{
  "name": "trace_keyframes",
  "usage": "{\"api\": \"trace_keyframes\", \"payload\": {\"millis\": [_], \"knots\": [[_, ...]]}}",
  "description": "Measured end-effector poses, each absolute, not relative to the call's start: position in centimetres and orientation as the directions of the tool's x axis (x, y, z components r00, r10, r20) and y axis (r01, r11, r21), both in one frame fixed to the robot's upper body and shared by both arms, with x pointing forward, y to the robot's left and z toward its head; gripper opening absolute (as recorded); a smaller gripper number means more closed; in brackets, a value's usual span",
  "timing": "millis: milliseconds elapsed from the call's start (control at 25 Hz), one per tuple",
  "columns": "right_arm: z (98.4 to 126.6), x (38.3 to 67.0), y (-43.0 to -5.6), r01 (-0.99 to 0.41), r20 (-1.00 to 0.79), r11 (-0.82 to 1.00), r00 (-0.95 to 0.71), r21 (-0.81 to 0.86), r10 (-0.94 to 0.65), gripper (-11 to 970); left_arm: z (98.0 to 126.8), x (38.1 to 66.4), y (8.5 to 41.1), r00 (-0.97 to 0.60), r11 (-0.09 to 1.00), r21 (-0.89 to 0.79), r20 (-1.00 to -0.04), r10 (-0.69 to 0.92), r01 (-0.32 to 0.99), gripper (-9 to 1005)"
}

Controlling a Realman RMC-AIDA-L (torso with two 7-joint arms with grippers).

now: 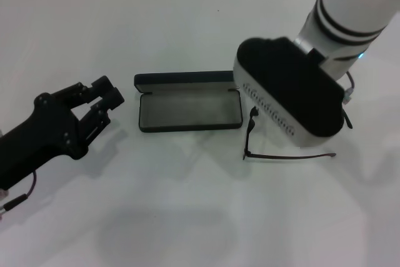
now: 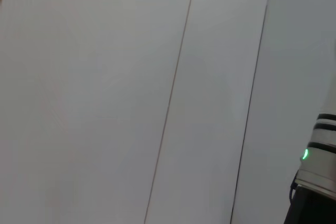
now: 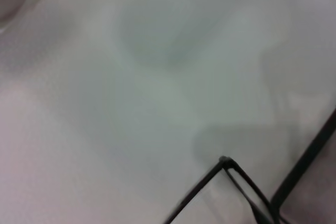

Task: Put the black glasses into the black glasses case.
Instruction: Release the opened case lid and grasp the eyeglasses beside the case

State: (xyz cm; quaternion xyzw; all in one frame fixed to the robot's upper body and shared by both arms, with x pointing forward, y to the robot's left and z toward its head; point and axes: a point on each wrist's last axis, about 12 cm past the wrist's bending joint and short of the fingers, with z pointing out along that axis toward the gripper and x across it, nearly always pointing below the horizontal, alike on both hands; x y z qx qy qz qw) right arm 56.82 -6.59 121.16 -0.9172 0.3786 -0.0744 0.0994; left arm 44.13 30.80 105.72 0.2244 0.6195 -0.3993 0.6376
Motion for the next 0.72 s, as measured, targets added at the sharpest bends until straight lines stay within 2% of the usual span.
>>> {"api": "trace_keyframes", "payload": {"millis": [440,720], "knots": [[119.0,56.5,-5.8,-0.560,0.098,-0.768,0.785,-0.310,-0.612,575,104.3,43.5,30.4,-0.120,0.608,-0.234,-0.968,-0.222,0.759,263],[117.3,57.6,-6.3,-0.555,0.119,-0.763,0.778,-0.331,-0.617,574,103.7,43.2,30.2,-0.133,0.610,-0.242,-0.967,-0.218,0.755,263]]}}
